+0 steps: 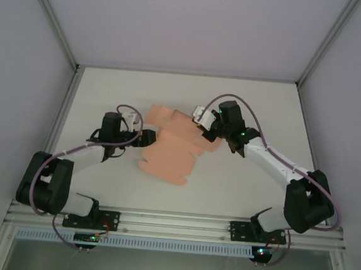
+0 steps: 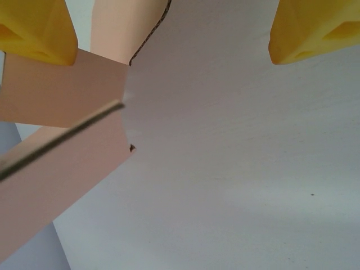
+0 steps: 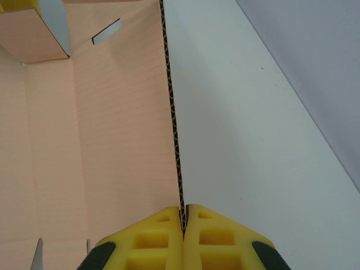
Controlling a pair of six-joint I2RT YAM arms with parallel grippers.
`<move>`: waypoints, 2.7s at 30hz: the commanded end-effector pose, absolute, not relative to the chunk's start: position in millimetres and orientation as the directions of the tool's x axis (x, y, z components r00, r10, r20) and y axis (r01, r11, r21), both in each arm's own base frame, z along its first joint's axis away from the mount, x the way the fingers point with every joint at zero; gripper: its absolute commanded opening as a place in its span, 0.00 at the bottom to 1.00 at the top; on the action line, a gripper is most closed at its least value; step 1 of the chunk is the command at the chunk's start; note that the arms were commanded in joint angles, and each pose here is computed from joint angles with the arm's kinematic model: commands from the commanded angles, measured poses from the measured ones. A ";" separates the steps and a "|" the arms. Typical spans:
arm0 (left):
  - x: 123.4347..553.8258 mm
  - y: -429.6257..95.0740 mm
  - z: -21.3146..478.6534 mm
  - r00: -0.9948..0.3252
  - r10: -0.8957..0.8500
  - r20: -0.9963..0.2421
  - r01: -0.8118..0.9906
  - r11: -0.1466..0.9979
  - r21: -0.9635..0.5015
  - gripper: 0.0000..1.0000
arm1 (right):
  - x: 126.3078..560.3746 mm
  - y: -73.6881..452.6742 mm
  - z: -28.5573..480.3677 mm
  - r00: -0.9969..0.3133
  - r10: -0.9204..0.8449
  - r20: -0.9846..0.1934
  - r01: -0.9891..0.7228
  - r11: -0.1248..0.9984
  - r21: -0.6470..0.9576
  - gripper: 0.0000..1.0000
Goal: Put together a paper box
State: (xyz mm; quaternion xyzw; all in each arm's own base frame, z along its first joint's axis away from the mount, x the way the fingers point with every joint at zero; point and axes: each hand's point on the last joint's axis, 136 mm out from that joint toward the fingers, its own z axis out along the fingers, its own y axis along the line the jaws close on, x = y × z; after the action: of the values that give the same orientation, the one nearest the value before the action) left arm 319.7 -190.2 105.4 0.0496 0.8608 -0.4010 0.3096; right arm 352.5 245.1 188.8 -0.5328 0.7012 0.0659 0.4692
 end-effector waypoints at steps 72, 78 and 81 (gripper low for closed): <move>391.5 -66.3 118.4 -0.754 -0.329 -0.568 -0.142 0.926 -0.349 1.00 | 392.4 288.2 135.3 0.380 -0.923 0.066 -0.220 -0.160 -0.962 0.02; 429.1 -83.3 95.7 -0.791 -0.293 -0.538 -0.086 0.923 -0.376 1.00 | 390.1 288.0 141.6 0.369 -0.929 0.035 -0.211 -0.121 -0.970 0.02; 437.1 -109.2 87.6 -0.824 -0.266 -0.500 -0.001 0.883 -0.469 1.00 | 387.4 288.3 142.1 0.368 -0.930 0.010 -0.224 -0.099 -0.970 0.02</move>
State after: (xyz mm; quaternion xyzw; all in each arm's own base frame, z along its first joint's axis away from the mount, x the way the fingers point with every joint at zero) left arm 423.7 -84.0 76.0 -0.1144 0.9388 -0.1677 0.2785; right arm 390.3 290.2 136.3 -0.6646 0.4386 -0.3426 0.4986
